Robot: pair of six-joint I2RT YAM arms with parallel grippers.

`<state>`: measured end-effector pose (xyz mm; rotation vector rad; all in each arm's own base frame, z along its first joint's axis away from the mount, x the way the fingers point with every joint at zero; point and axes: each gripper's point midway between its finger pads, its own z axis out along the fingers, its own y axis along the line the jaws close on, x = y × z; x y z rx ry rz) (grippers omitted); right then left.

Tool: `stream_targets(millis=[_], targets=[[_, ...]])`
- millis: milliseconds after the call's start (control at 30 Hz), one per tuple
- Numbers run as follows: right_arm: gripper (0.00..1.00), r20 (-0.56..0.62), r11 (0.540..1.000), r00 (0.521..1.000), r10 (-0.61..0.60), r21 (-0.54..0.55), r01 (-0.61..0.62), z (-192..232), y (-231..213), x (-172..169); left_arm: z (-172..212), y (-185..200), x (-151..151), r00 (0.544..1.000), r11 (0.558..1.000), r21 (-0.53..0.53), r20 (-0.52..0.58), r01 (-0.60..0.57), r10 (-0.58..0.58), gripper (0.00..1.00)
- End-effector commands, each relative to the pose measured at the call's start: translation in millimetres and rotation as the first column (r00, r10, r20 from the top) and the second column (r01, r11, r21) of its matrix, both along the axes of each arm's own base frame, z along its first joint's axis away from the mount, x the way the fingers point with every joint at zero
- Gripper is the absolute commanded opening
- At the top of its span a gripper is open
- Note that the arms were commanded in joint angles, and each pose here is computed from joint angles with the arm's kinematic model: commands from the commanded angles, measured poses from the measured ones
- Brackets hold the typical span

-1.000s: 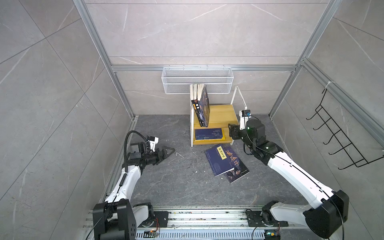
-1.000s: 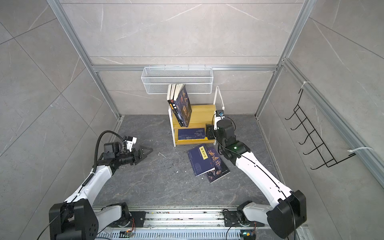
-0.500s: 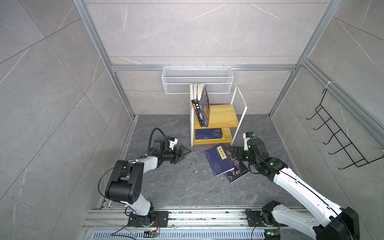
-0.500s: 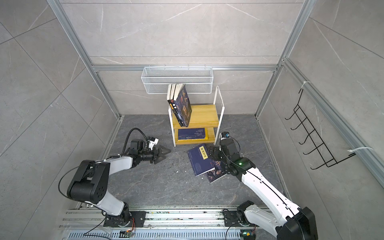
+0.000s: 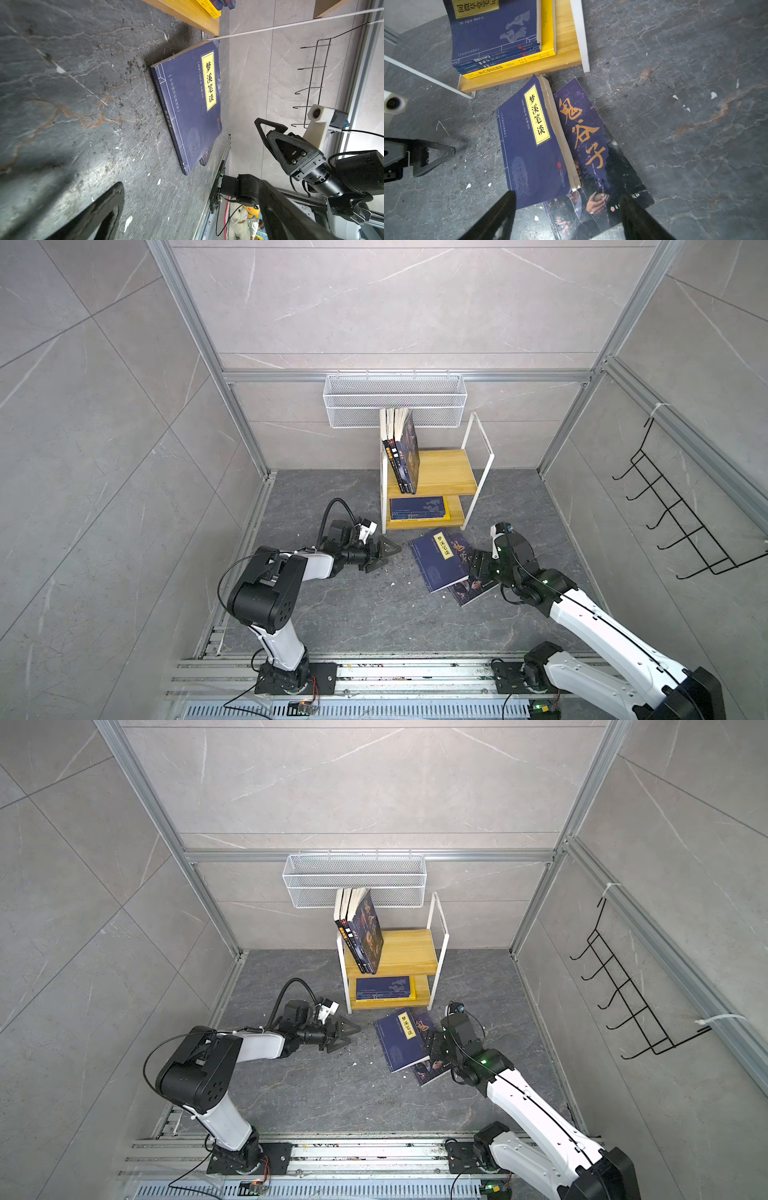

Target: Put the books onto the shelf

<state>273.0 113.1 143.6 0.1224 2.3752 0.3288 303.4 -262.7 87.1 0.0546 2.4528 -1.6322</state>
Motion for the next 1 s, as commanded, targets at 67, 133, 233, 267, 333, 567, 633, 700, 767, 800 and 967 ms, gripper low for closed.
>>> stream_targets(millis=[67,133,233,267,333,567,633,700,767,800,967], targets=[[0.78,-0.034,1.000,0.999,0.008,-0.021,-0.009,-14,0,-2,13,-2,8,0.998,0.999,-0.015,0.055,-0.042,0.043,0.99],[0.76,-0.045,0.999,0.999,0.010,-0.042,-0.012,-22,-1,-1,14,-2,9,0.997,0.998,-0.014,0.057,-0.055,0.056,1.00],[0.72,-0.075,0.998,0.997,0.015,-0.062,-0.019,-34,-1,-1,9,-1,6,0.998,0.998,0.002,0.023,-0.062,0.062,0.99],[0.70,-0.082,0.998,0.996,0.016,-0.065,-0.021,-38,0,1,6,-1,5,0.998,0.998,0.007,0.009,-0.063,0.063,0.99],[0.67,-0.099,0.998,0.995,0.023,-0.055,-0.029,-49,6,5,3,-4,5,0.998,0.998,0.010,-0.025,-0.058,0.058,0.99],[0.60,-0.144,0.995,0.985,0.095,-0.016,-0.099,-67,35,31,5,-14,3,0.996,0.999,-0.012,-0.071,-0.050,0.049,0.99],[0.59,-0.149,0.994,0.984,0.100,-0.016,-0.104,-70,40,39,3,-17,2,0.996,0.999,-0.009,-0.081,-0.050,0.049,0.99],[0.57,-0.159,0.993,0.981,0.114,-0.006,-0.116,-75,46,45,2,-20,0,0.994,0.999,-0.010,-0.098,-0.048,0.047,0.99],[0.52,-0.158,0.992,0.980,0.120,-0.008,-0.122,-79,49,49,1,-23,-1,0.994,0.999,-0.014,-0.098,-0.048,0.046,0.99],[0.51,-0.156,0.993,0.982,0.110,-0.021,-0.114,-81,47,50,-1,-24,-2,0.994,0.999,-0.013,-0.095,-0.049,0.048,0.99],[0.40,-0.184,0.993,0.979,0.089,-0.055,-0.101,-99,40,49,1,-29,-2,0.996,0.998,-0.024,-0.077,-0.056,0.054,0.99]])
